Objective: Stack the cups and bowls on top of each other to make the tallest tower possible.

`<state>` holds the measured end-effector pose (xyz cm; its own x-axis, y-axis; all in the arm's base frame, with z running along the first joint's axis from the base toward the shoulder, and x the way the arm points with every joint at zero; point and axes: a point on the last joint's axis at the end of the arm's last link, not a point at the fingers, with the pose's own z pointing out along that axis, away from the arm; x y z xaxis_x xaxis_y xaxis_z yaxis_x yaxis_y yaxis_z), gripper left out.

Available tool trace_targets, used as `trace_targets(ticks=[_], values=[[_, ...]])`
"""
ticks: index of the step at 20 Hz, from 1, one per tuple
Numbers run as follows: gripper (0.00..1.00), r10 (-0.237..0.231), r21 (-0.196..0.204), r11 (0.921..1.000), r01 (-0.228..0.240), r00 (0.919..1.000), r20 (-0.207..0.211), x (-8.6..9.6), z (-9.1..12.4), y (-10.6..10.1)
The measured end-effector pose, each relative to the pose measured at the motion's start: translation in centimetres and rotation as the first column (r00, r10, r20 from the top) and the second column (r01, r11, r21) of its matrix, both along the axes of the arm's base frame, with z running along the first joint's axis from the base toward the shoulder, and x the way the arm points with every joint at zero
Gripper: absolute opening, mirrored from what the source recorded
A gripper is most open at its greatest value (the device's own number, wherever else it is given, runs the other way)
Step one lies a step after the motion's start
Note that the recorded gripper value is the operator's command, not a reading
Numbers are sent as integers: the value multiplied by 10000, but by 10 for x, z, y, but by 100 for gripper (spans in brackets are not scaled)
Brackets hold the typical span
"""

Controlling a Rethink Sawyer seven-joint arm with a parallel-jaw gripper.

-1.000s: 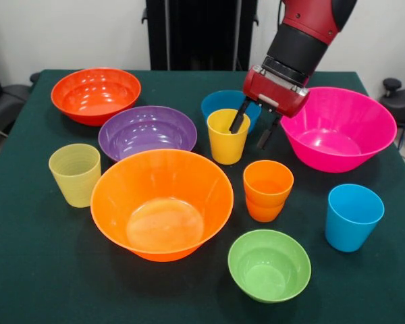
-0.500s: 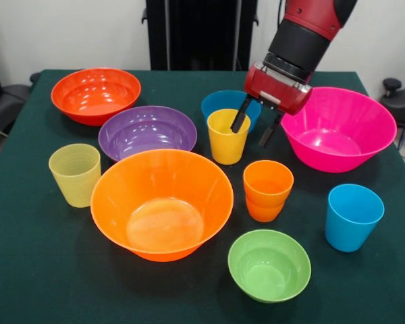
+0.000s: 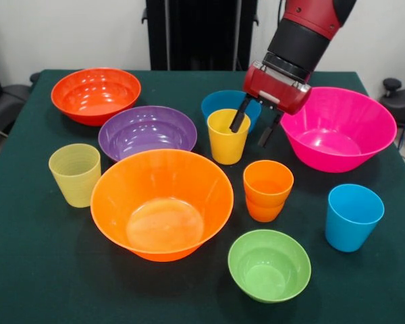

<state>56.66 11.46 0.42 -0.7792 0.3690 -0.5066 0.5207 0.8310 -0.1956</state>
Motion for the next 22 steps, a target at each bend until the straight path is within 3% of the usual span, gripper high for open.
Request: trace_targets(ticks=[16,22], values=[[100,-98,2,10000,98,10000,1,1,0,-5],[100,-286,3,9996,286,9996,2,3,0,-16]])
